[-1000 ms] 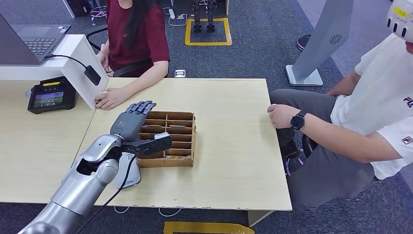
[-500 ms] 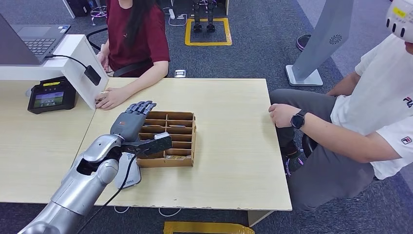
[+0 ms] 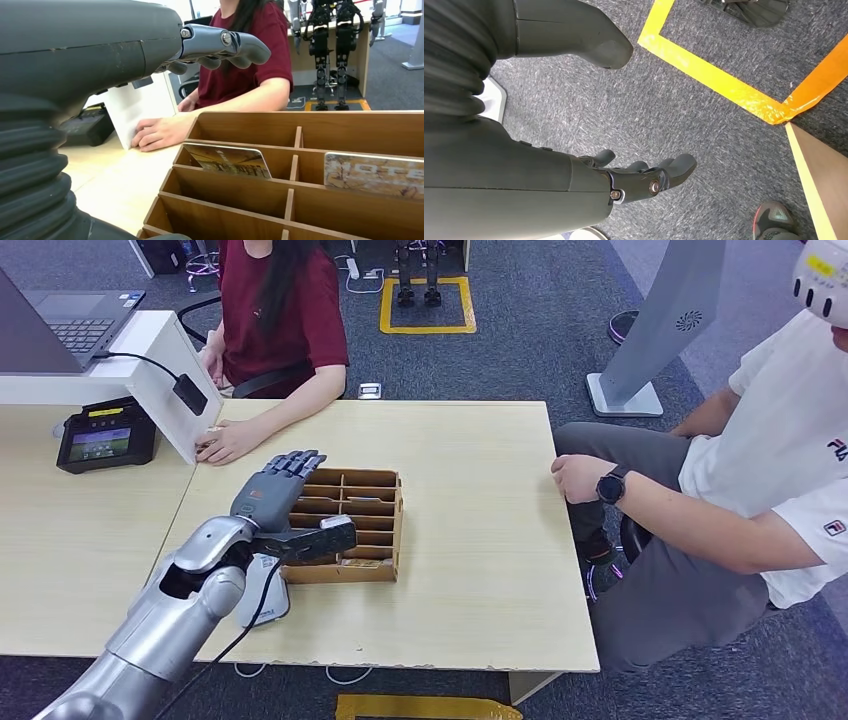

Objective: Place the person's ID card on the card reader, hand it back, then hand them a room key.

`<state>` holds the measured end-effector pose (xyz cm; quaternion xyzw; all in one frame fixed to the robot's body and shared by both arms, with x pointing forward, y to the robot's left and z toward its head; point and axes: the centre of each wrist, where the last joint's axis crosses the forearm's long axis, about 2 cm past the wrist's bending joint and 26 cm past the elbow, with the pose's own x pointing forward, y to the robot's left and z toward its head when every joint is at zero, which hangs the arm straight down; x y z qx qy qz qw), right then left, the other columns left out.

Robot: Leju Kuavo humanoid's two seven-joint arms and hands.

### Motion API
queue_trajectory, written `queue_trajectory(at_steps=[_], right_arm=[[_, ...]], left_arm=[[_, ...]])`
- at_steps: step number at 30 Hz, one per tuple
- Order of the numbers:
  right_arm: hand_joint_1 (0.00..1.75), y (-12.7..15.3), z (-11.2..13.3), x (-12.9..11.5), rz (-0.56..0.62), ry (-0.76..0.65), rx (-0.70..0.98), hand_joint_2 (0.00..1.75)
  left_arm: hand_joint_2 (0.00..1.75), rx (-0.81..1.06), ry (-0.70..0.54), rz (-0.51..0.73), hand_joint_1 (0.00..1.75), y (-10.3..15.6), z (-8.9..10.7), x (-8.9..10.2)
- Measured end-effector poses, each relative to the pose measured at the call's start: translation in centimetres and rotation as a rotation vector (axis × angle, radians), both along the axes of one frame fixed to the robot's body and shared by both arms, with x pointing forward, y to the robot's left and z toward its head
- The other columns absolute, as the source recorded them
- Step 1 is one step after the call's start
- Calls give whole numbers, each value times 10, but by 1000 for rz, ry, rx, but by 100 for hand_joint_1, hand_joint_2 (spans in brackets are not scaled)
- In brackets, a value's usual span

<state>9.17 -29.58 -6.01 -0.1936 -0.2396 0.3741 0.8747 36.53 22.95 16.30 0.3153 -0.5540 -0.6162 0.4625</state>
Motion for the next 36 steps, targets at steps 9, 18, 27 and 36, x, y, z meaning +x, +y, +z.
queue_trajectory(at_steps=[9, 18, 27, 36], right_arm=[[0, 0, 0, 1, -1, -4, 0, 175], [0, -1, -1, 2, 6, -2, -1, 175], [0, -1, -1, 2, 8, 1, -2, 175], [0, -1, -2, 3, 9, 0, -3, 175]], left_arm=[[175, 6, 9, -11, 0, -2, -1, -1], [175, 6, 48, -13, 0, 0, 1, 3], [175, 14, 53, -9, 0, 2, 0, 3], [175, -29, 138, -14, 0, 4, -2, 4]])
